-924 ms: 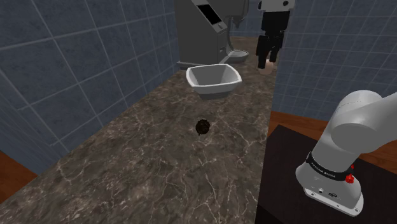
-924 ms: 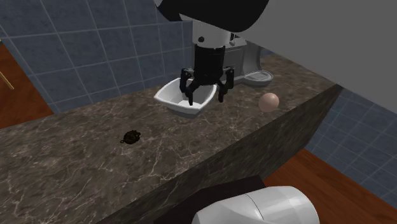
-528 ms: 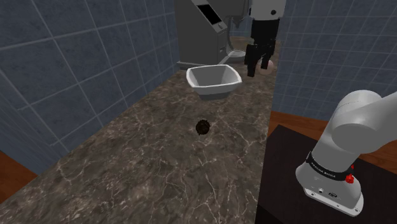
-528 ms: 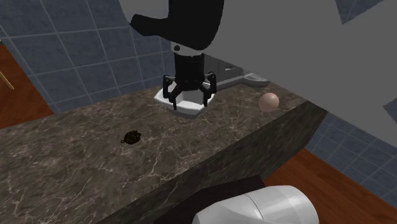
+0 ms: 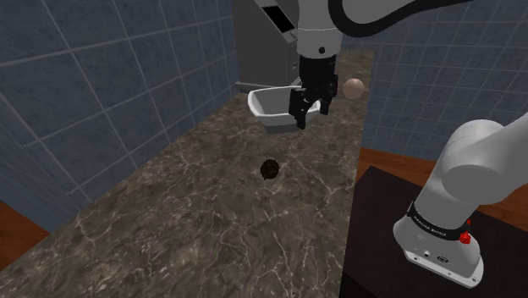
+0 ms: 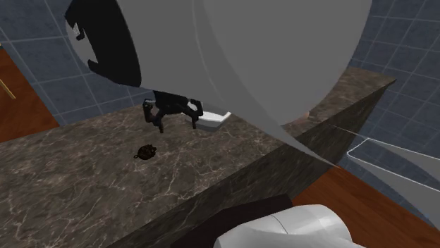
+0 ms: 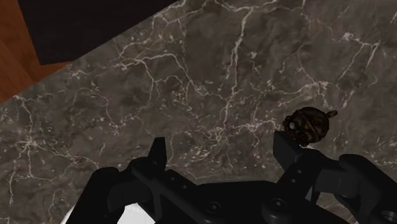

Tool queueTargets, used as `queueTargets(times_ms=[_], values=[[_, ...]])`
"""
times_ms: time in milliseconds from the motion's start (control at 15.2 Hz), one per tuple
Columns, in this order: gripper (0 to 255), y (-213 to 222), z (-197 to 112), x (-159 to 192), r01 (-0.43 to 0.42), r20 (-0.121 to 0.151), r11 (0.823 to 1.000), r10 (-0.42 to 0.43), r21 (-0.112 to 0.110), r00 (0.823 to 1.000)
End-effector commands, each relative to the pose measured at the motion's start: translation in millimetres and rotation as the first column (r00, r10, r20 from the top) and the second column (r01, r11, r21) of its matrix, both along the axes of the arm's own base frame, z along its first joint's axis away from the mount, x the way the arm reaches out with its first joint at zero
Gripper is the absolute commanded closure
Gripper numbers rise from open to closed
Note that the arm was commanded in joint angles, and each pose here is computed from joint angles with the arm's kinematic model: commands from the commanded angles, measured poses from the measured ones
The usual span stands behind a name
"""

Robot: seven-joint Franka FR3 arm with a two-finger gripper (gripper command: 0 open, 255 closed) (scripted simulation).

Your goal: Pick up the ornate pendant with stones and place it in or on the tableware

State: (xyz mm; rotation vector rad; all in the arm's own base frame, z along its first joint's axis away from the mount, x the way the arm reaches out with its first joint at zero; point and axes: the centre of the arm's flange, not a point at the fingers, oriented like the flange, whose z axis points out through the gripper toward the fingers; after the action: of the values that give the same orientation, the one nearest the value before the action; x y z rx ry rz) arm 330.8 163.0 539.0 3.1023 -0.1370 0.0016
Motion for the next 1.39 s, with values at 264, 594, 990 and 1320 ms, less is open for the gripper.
queueTargets(times_ms=[264,594,990,1320], values=[[0,79,-31,21,0.053,0.030,0.998,-0.051,-0.045,0.998],[0,140,-60,42,0.096,0.056,0.992,-0.091,-0.082,0.994],[0,137,-86,44,0.096,0.056,0.992,-0.092,-0.083,0.994],[0,135,-100,44,0.096,0.056,0.992,-0.092,-0.083,0.994]])
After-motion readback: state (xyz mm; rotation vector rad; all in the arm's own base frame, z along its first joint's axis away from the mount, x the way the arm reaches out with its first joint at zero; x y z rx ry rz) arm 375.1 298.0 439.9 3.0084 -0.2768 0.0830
